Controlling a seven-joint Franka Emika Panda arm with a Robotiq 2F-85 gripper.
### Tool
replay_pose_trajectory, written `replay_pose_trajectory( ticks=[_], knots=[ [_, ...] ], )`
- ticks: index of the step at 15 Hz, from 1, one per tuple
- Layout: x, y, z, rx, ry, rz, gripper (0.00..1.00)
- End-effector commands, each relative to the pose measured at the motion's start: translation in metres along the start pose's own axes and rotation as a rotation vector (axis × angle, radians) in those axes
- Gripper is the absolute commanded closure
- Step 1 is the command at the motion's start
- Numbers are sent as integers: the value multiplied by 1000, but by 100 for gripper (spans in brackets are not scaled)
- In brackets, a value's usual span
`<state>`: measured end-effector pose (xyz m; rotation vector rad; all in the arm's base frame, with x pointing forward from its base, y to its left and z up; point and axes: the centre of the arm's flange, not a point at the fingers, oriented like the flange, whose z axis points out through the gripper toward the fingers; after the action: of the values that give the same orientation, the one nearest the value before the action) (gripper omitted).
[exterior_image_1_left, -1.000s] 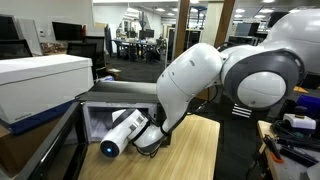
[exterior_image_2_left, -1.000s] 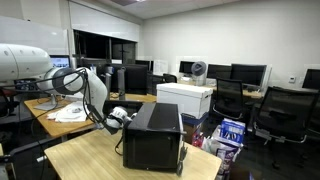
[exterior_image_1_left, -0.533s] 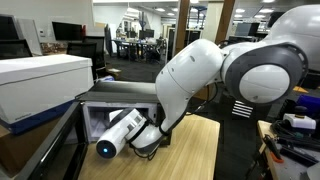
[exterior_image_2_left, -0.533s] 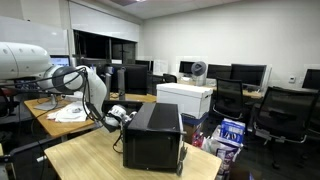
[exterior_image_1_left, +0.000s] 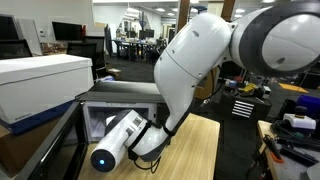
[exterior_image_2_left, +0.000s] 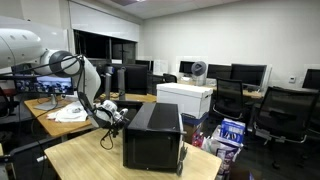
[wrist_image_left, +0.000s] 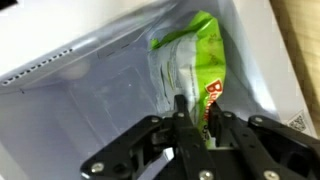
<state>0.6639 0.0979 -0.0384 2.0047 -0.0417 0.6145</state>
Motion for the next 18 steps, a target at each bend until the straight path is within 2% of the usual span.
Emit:
replay_pose_trajectory(
  ticks=[1,10,14,18],
  knots=[
    [-28,45,-50,26,-5,0,91],
    [-55,88,-180,97,13,-70,91],
    [-44,108,-231,127,13,-82,91],
    [-19,119,-281,161,-11,-63,91]
  ],
)
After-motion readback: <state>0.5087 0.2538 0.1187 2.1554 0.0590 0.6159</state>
